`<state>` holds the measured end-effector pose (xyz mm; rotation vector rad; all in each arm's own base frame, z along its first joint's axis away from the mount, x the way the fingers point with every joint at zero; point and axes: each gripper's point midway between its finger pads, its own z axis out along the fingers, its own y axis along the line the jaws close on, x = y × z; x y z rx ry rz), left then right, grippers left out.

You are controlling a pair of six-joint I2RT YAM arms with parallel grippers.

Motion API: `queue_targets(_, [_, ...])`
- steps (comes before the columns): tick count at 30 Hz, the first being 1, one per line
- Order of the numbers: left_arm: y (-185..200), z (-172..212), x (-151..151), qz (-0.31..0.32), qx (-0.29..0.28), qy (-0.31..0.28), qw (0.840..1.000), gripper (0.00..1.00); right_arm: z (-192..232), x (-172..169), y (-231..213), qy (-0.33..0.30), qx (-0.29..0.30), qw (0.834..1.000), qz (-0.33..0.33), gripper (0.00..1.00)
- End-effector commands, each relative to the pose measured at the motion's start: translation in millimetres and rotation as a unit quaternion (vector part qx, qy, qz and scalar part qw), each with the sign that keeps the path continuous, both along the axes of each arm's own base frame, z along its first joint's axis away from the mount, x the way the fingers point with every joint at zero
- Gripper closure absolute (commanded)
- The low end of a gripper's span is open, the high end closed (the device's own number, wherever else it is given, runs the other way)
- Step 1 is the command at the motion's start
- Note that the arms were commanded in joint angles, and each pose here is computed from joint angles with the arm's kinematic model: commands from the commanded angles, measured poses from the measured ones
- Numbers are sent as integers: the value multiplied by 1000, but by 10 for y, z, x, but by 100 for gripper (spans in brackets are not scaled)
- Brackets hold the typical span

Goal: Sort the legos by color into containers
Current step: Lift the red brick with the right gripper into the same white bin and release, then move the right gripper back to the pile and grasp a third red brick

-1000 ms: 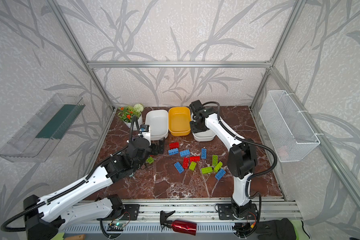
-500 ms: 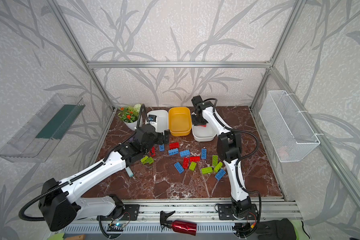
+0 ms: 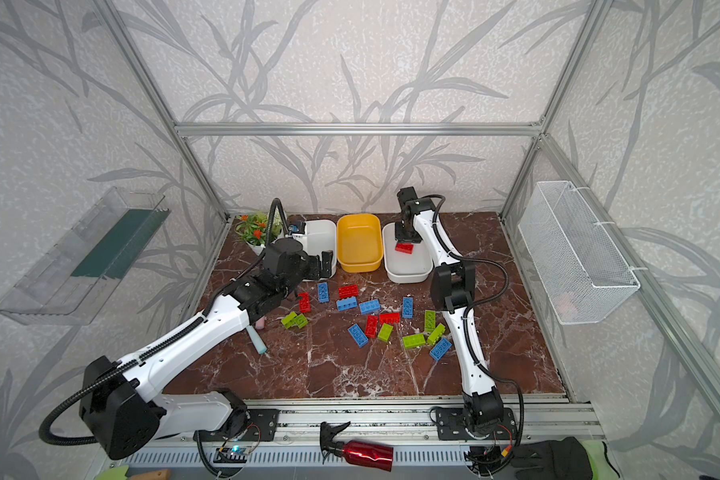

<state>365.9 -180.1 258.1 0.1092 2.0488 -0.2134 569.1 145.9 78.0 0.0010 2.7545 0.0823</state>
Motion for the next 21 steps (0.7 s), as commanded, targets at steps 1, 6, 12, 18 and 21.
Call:
queue_targets(1, [166, 125, -113, 21, -5, -2, 1000, 1, 97, 98, 54, -25, 15, 1000, 8, 40])
queue_targets(6, [257, 208, -181, 37, -13, -7, 999, 1, 441, 127, 103, -55, 31, 998, 17, 28])
queue_targets(12, [152, 156, -280, 7, -48, 7, 999, 1, 809, -278, 182, -25, 41, 998, 38, 28])
queue_targets(18, [-45, 41, -379, -15, -100, 31, 994, 1, 836, -1080, 408, 16, 26, 995, 94, 28])
queue_targets(21, [-137, 22, -498, -7, -103, 38, 994, 1, 748, -1601, 495, 27, 51, 992, 110, 28])
